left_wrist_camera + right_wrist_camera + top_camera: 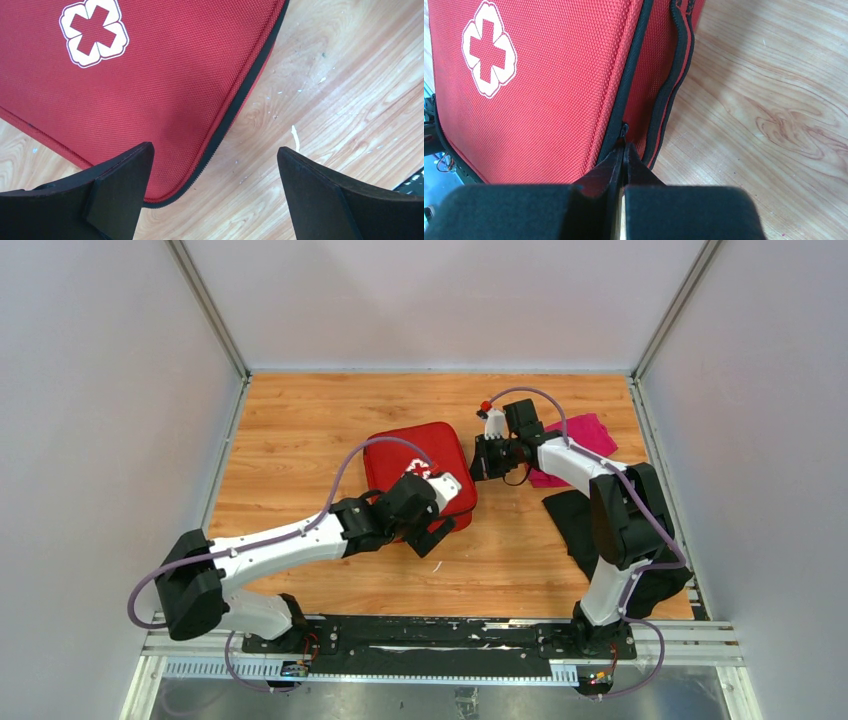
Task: Organize the medicine kit
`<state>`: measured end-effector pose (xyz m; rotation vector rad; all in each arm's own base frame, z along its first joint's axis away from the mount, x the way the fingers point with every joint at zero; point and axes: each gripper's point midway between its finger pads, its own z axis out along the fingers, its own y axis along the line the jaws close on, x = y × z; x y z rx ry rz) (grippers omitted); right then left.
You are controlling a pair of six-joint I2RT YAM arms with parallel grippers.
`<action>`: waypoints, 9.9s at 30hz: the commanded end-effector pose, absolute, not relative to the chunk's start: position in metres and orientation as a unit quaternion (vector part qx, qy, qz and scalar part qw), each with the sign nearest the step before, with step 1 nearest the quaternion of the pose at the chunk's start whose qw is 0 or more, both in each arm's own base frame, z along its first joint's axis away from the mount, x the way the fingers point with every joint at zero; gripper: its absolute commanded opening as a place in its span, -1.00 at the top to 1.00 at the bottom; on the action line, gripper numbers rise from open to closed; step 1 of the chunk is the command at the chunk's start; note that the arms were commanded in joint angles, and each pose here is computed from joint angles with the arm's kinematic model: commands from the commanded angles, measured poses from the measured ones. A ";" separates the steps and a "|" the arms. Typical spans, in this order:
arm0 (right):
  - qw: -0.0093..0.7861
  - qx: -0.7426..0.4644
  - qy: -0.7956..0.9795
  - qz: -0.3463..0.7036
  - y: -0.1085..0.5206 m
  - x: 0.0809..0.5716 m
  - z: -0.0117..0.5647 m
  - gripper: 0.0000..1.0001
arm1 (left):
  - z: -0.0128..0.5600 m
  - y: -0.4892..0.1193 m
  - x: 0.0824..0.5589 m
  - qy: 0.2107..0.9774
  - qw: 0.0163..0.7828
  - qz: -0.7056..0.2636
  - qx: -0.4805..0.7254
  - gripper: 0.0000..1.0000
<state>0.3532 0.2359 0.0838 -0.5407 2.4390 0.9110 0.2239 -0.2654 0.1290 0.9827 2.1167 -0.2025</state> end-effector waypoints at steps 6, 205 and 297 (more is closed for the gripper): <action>0.190 -0.189 0.911 0.312 0.228 0.334 0.058 1.00 | 0.117 -0.255 0.239 0.826 0.405 0.005 0.392 -0.98; 0.289 -0.282 0.870 0.284 0.229 0.358 0.108 1.00 | 0.175 -0.260 0.221 0.661 0.533 -0.125 0.514 -0.99; 0.287 -0.206 0.884 0.305 0.270 0.198 0.092 0.51 | 0.134 -0.261 0.245 0.718 0.538 -0.083 0.433 -0.83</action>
